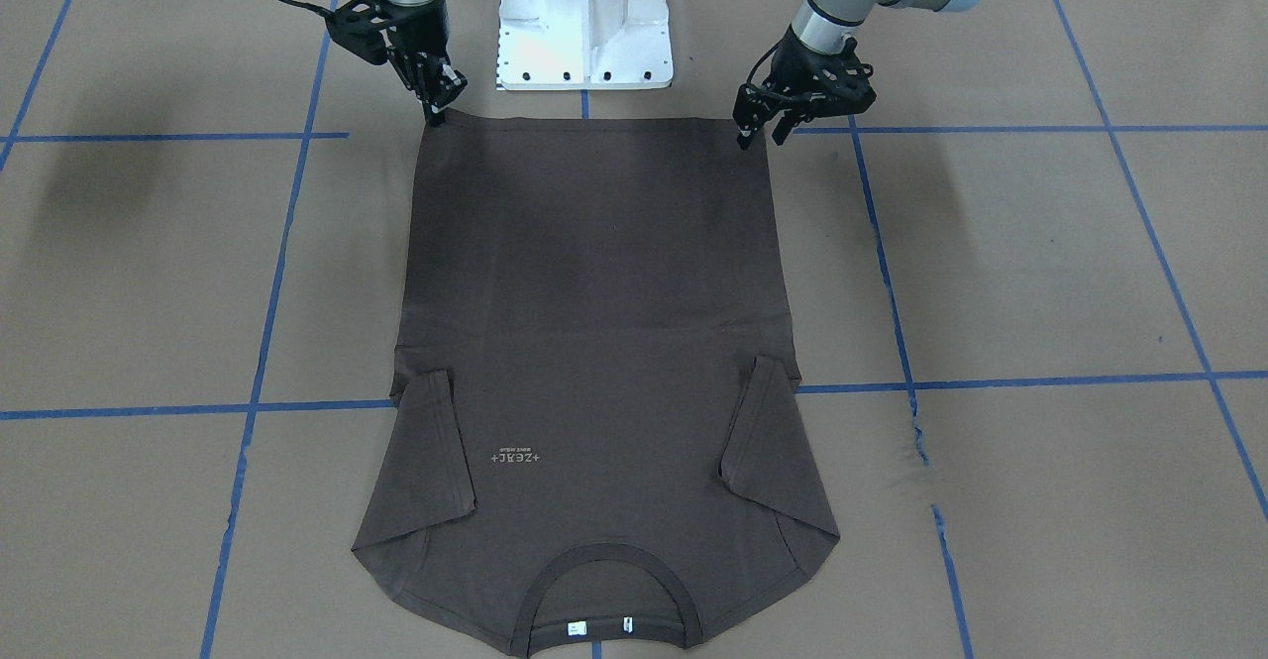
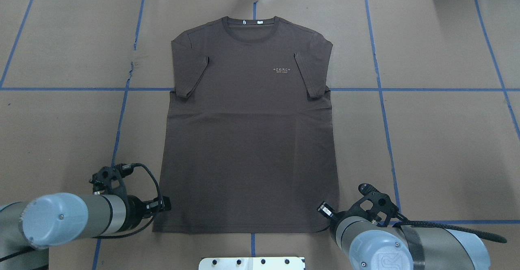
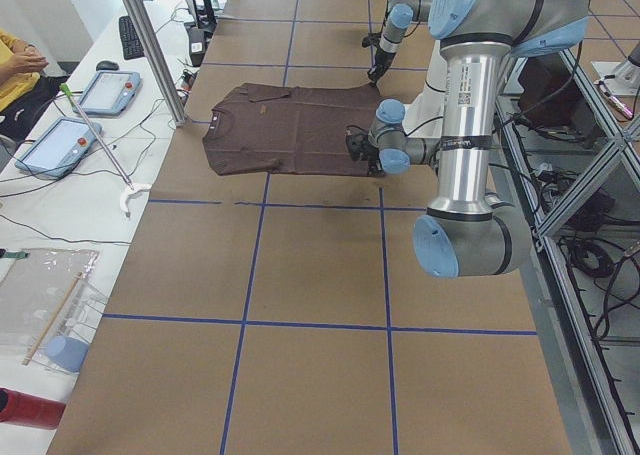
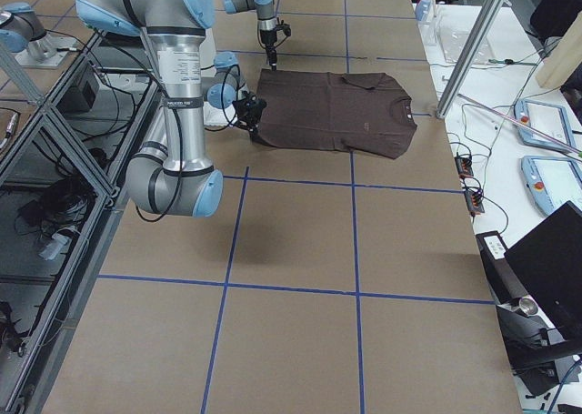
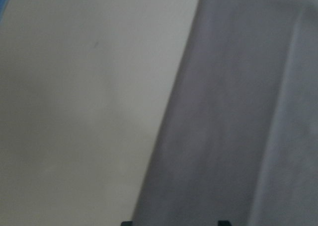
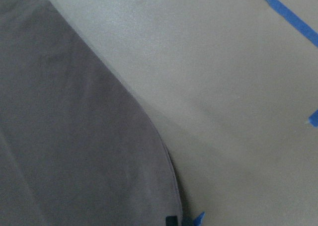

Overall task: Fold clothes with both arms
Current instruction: 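Grasp the hem corners with both grippers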

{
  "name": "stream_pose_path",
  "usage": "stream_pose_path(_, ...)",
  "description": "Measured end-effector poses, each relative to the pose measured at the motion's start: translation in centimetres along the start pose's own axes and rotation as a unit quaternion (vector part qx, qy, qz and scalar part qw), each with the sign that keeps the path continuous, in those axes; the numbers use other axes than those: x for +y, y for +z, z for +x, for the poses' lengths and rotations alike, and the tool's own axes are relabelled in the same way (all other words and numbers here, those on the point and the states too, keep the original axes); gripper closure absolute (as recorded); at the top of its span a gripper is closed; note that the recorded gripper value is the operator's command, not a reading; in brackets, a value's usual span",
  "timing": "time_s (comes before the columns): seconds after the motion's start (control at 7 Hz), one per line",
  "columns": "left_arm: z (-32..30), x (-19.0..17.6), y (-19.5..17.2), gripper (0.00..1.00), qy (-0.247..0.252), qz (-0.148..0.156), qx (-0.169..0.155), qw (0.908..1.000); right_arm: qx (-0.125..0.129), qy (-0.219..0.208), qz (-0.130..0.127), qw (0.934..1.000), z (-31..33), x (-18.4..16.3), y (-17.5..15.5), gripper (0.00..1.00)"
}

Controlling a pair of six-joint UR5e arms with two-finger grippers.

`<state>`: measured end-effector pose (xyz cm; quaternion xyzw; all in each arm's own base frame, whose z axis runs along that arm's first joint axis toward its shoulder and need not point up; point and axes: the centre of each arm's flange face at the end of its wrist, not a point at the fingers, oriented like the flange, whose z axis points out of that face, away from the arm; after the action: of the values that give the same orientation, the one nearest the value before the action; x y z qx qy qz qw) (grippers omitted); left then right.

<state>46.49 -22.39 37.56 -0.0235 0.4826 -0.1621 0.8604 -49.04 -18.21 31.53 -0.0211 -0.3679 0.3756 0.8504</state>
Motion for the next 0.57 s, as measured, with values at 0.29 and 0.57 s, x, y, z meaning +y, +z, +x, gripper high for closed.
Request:
stream_pose_path(0.29, -0.20, 1.41, 0.52, 0.52, -0.002, -0.005, -0.016, 0.9999, 0.000, 0.000, 0.000, 1.0000, 0.05, -0.04, 0.01, 1.00)
stream_pose_path(0.57, -0.30, 1.57, 0.62, 1.00, -0.002, -0.005, -0.022, 0.9997, -0.001, 0.000, 0.000, 1.0000, 0.02, -0.04, -0.06, 1.00)
